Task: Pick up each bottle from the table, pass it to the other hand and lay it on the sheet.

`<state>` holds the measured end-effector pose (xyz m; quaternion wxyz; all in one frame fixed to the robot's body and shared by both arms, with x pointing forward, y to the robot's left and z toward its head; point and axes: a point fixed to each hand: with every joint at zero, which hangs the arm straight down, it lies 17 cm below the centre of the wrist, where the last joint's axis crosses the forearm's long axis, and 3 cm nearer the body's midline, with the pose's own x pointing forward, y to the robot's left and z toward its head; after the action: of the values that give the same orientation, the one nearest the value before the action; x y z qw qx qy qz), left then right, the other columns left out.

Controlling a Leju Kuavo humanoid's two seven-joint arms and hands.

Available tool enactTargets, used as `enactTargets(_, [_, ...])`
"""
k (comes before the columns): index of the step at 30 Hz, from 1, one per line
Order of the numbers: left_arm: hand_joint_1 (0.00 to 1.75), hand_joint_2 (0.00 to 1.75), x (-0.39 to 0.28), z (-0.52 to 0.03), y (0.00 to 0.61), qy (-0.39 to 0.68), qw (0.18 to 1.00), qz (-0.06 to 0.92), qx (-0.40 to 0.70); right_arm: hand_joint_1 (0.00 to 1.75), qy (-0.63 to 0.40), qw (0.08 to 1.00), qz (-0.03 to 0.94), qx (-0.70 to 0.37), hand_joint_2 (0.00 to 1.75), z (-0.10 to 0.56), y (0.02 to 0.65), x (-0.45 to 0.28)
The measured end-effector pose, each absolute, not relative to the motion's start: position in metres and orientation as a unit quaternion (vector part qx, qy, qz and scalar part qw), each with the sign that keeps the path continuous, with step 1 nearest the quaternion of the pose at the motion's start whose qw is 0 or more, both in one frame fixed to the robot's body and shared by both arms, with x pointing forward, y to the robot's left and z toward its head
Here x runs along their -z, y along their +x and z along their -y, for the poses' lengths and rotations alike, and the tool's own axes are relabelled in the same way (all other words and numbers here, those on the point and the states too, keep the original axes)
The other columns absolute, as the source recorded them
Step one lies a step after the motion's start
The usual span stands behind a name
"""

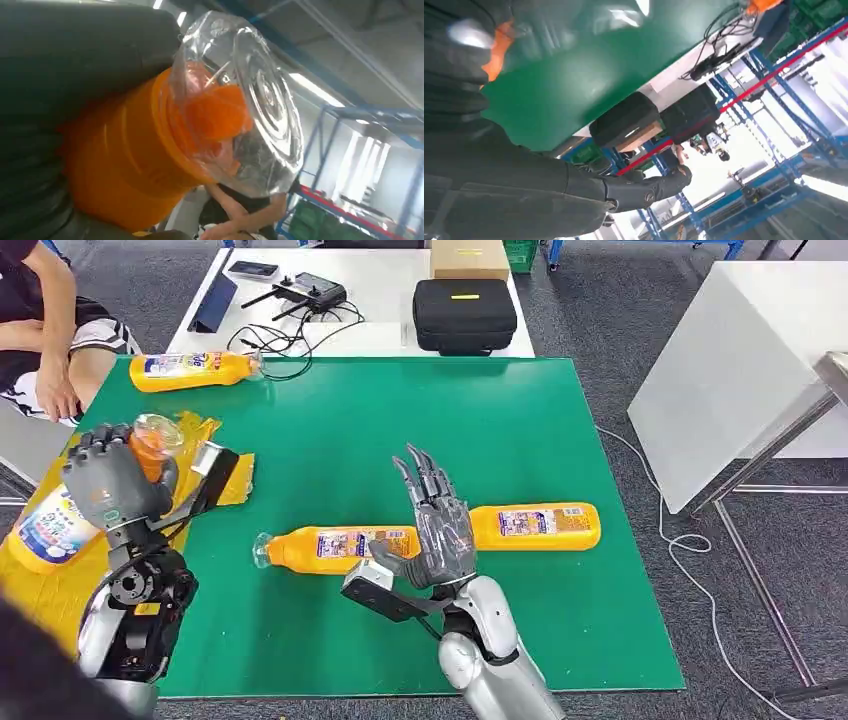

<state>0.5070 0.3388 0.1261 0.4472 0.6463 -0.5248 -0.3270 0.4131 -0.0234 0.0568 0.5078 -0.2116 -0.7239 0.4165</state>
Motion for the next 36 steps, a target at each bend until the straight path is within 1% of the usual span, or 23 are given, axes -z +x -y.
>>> enactTargets(5, [1.75,1.75,-0.069,-0.341,0.507,0.627,0.437,0.482,0.429,0.00,-0.209,0.520,0.699,-0.444,1.75,0.022,0.414,-0.041])
enactTargets(10, [1.75,1.75,-0.007,-0.367,0.489,0.593,0.471,0.426,0.495,0.00,-0.208,0.526,0.679,-0.468,1.75,0.022,0.412,-0.027])
enactTargets(21, [1.75,1.75,0.056,-0.386,0.455,0.546,0.523,0.358,0.548,0.00,-0.203,0.528,0.656,-0.500,1.75,0.020,0.408,-0.009])
enactTargets(22, [1.55,1.75,0.059,-0.388,0.453,0.543,0.527,0.353,0.549,0.00,-0.202,0.528,0.652,-0.505,1.75,0.019,0.407,-0.007])
enactTargets(23, [0.00,1.75,0.062,-0.390,0.451,0.541,0.534,0.348,0.549,0.00,-0.201,0.528,0.648,-0.511,1.75,0.018,0.406,-0.004])
enactTargets(29, [0.00,1.75,0.071,-0.399,0.441,0.541,0.569,0.330,0.524,0.00,-0.197,0.531,0.625,-0.537,1.75,0.017,0.399,0.012])
enactTargets(36, [0.00,1.75,0.076,-0.398,0.433,0.532,0.613,0.344,0.472,0.00,-0.179,0.545,0.577,-0.582,1.75,0.017,0.384,0.044])
